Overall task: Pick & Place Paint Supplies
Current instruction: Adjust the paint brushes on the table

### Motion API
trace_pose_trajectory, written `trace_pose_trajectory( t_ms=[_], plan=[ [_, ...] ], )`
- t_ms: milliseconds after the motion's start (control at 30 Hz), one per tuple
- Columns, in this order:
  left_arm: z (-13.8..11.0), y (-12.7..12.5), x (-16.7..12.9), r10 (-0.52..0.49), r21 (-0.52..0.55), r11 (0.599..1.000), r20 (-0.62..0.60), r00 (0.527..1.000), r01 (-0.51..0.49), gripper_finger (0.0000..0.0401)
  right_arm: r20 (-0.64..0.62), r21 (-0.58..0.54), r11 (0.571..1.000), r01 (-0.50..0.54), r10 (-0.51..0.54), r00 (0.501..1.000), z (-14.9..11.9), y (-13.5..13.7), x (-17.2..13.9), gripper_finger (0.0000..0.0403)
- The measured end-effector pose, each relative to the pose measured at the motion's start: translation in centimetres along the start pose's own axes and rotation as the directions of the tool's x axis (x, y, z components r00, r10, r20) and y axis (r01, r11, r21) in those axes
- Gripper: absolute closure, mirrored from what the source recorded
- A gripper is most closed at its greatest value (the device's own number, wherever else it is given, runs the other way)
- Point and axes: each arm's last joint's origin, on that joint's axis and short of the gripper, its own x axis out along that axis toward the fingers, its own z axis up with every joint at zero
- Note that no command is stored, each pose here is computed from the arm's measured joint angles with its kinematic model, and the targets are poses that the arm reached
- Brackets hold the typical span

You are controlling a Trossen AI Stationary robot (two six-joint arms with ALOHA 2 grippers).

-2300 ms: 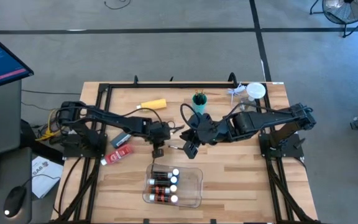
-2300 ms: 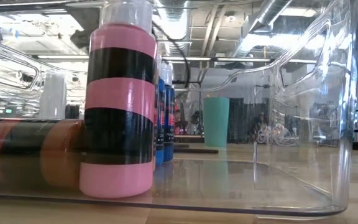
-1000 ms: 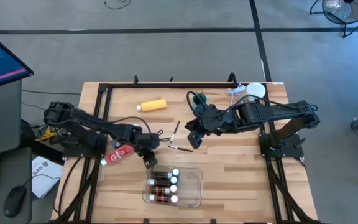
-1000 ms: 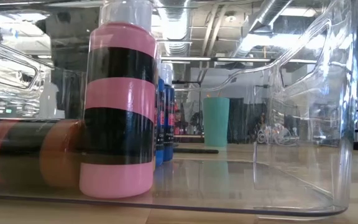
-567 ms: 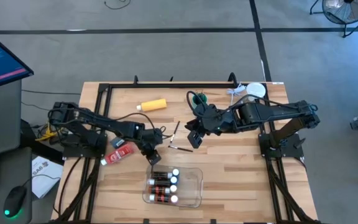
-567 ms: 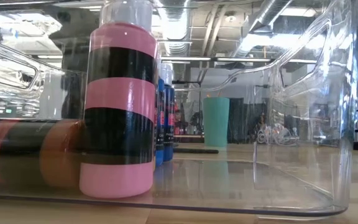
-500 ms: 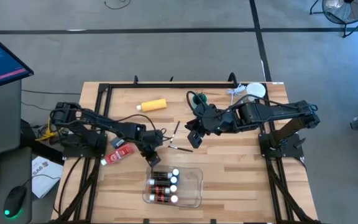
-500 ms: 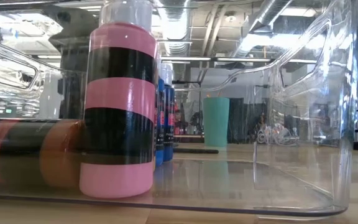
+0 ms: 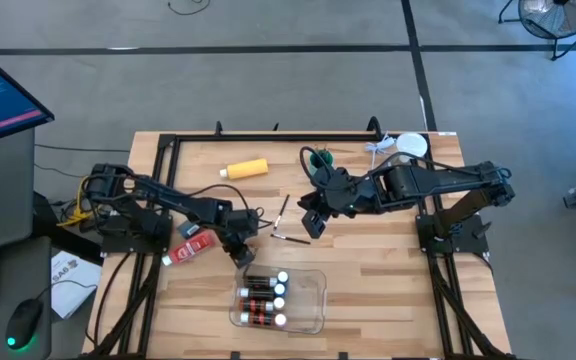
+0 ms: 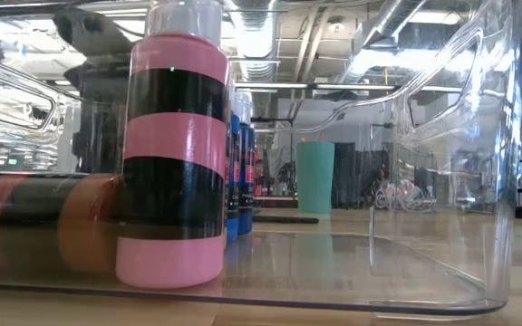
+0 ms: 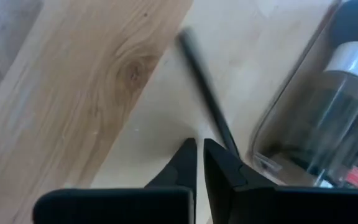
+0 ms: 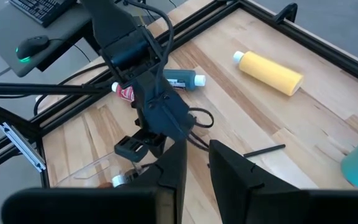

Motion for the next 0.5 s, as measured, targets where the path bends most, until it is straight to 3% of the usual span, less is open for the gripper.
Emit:
trace_pose_trajectory(
  t_ms=[167,367,500],
  plan=[
    [-0.6,1.1,0.5,-0.02,-0.007,1.0,0.003,1.0,0.02,0.0399,0.0,0.001,1.0,0.0,0.0,1.0,0.0,0.0,0.0,0.0341],
    [0.4,1.8,0.2,-0.09,-0.013,0.996,0.048,0.995,0.091,0.04,0.0,0.001,1.0,0.0,0.0,1.0,0.0,0.0,0.0,0.0341],
    [1.0,2.3,-0.7,-0.067,-0.013,0.998,0.11,0.992,0.069,0.04,0.001,0.009,1.0,0.0,0.0,1.0,0.0,0.0,0.0,0.0341]
  ],
)
